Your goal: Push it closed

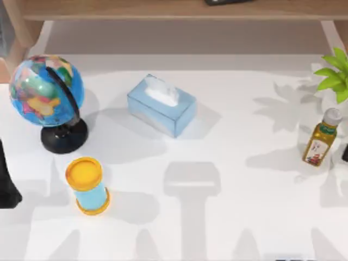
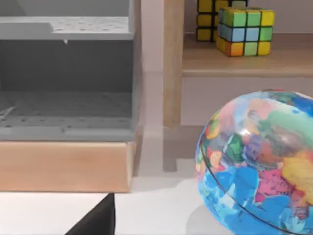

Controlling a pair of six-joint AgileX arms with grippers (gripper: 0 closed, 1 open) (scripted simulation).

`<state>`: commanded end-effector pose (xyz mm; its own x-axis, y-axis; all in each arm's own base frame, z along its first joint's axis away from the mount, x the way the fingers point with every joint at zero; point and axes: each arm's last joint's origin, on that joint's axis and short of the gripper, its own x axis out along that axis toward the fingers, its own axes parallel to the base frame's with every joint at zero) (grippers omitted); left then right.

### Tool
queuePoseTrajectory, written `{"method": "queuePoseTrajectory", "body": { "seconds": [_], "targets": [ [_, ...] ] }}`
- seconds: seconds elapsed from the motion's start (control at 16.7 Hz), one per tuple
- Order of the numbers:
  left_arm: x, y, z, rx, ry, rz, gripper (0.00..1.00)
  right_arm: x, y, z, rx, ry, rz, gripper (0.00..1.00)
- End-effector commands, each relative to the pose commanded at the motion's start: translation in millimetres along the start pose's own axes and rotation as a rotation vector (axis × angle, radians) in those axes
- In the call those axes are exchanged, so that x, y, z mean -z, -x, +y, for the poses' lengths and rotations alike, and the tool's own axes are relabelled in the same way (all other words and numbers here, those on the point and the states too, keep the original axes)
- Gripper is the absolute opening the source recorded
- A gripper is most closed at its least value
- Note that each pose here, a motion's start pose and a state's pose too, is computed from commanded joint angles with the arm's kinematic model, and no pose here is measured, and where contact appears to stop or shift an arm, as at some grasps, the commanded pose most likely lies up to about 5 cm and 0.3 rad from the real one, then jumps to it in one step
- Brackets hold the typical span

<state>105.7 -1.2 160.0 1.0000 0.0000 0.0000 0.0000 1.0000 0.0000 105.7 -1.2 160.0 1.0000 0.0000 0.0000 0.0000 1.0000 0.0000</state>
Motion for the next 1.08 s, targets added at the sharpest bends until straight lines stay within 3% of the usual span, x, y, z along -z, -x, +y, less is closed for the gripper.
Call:
{"method": "queuePoseTrajectory", "body": {
  "seconds": [0.18,0.48,0.78,1.08],
  "targets": [
    [0.0,0.0,0.0,0.000,0.000,0.000,1.00,-3.5,-0.2,-0.5,-0.001,0.000,-0.008,1.00],
    [0.0,0.0,0.0,0.000,0.000,0.000,1.00,-40.4,-10.8,-9.6,-0.004,0.010,-0.053,1.00],
    [0.0,0.0,0.0,0.000,0.000,0.000,1.00,-77.3,-51.2,-37.5,0.001,0.014,-0.034,1.00],
    [0.0,0.0,0.0,0.000,0.000,0.000,1.00,-87.7,-100.8,-85.6,0.001,0.003,-0.003,1.00]
  ]
}}
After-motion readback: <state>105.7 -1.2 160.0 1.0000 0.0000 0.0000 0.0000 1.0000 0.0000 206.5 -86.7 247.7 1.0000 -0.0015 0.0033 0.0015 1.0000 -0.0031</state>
